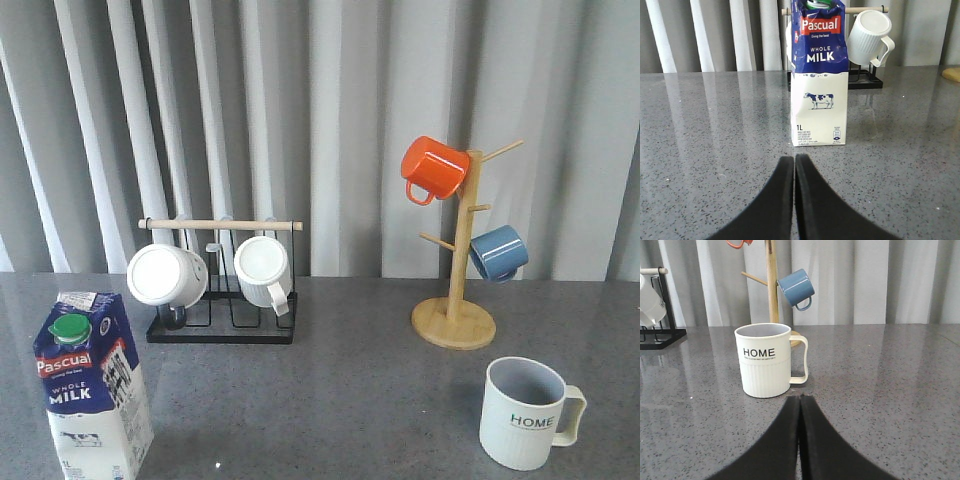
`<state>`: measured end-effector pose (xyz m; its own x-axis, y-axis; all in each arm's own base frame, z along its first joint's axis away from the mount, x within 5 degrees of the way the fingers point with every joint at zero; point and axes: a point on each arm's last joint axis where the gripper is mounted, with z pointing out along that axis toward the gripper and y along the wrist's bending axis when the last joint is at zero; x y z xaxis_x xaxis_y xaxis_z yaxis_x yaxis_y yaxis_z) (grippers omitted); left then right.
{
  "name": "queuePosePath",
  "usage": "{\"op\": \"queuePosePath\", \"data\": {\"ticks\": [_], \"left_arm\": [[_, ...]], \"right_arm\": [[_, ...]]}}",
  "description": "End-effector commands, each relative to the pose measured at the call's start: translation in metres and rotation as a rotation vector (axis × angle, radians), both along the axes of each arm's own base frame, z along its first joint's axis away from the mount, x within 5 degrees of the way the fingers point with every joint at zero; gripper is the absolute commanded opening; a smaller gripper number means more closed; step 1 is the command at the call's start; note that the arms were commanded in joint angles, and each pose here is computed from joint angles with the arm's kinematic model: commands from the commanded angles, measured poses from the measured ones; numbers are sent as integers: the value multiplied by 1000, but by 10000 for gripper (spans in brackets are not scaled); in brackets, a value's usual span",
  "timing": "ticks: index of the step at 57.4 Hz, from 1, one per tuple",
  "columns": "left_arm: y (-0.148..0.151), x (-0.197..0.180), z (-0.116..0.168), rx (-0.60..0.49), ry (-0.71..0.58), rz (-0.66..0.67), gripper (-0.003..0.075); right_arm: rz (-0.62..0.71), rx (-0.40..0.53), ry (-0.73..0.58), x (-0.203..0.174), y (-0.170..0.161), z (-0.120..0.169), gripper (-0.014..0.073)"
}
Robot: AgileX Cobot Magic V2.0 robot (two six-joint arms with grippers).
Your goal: Place milk next to cup
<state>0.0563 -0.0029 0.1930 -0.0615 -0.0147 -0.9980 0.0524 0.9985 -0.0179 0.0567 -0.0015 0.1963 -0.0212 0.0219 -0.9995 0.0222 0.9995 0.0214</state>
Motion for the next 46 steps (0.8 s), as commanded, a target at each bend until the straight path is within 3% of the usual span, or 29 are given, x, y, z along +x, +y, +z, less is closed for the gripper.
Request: {"op": "queuePosePath", "data": {"ticks": [1, 35, 46], "left_arm": [[0, -1, 13, -12, -95, 2, -6], [0, -1, 13, -12, -95, 2, -6], [0, -2, 21, -16, -160, 1, -6]], "right_arm": [[0, -11, -77, -1, 0, 4, -9], [0, -11, -77, -1, 0, 4, -9], [0, -11, -77, -1, 0, 4, -9]]}}
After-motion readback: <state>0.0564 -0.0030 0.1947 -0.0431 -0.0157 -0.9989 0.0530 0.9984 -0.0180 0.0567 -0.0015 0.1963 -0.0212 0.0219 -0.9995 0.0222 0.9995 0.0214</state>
